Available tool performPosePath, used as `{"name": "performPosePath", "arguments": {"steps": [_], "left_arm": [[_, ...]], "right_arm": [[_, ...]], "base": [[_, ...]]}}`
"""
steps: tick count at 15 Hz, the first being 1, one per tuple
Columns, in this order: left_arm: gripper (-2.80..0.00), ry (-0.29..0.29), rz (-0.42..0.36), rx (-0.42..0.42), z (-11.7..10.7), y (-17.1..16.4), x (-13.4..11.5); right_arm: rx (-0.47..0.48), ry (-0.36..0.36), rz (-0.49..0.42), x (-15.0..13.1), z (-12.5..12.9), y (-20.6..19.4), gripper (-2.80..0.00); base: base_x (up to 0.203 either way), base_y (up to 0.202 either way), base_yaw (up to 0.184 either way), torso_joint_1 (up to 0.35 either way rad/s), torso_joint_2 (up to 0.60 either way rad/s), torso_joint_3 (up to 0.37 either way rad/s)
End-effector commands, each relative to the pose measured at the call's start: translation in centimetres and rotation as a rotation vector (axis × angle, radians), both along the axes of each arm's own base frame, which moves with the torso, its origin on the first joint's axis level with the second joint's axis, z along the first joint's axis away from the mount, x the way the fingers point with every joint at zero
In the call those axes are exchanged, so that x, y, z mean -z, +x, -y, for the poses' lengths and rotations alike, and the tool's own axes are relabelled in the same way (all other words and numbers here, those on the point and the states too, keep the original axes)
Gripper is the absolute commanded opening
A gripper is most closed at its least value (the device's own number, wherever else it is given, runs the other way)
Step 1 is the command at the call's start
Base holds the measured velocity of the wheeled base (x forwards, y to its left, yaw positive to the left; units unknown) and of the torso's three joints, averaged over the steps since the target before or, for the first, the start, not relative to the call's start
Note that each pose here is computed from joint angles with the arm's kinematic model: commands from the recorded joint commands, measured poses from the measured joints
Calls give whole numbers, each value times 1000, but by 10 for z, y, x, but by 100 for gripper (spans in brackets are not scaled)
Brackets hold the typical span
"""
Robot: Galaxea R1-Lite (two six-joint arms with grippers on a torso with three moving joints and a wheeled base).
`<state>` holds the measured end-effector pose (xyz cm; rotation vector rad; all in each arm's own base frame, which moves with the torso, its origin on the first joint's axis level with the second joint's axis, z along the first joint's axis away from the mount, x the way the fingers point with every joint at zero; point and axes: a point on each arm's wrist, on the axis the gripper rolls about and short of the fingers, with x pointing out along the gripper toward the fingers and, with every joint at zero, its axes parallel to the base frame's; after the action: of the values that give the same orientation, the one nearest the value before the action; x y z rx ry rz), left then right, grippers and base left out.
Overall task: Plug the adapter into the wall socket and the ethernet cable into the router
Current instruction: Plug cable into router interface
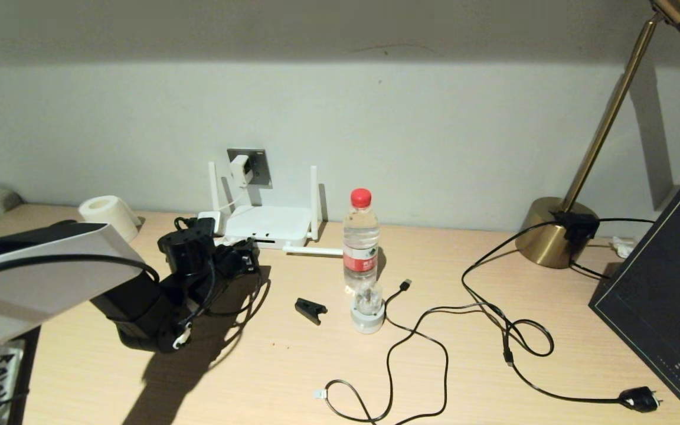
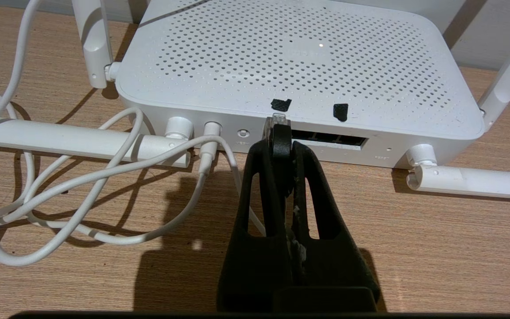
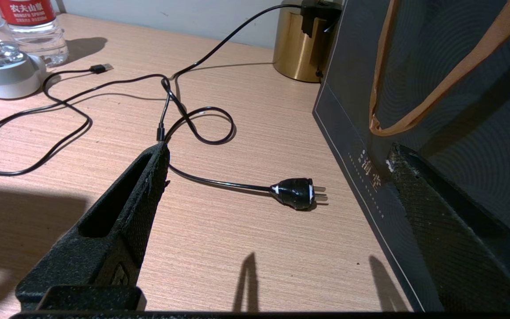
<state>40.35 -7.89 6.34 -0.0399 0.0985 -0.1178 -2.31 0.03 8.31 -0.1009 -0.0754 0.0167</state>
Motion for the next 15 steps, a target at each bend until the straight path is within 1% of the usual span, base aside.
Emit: {"name": "performPosePath", "arguments": {"steps": [1, 15], "left_arm": [[-280, -1, 6, 1, 1, 0, 0], [-280, 0, -7, 2, 1, 0, 5]], "right_arm": [[-1, -2, -30, 8, 0, 2, 0], [-1, -1, -30, 8, 0, 2, 0]], "base": [[0, 0, 0, 0, 0, 0], [0, 0, 0, 0, 0, 0]]}}
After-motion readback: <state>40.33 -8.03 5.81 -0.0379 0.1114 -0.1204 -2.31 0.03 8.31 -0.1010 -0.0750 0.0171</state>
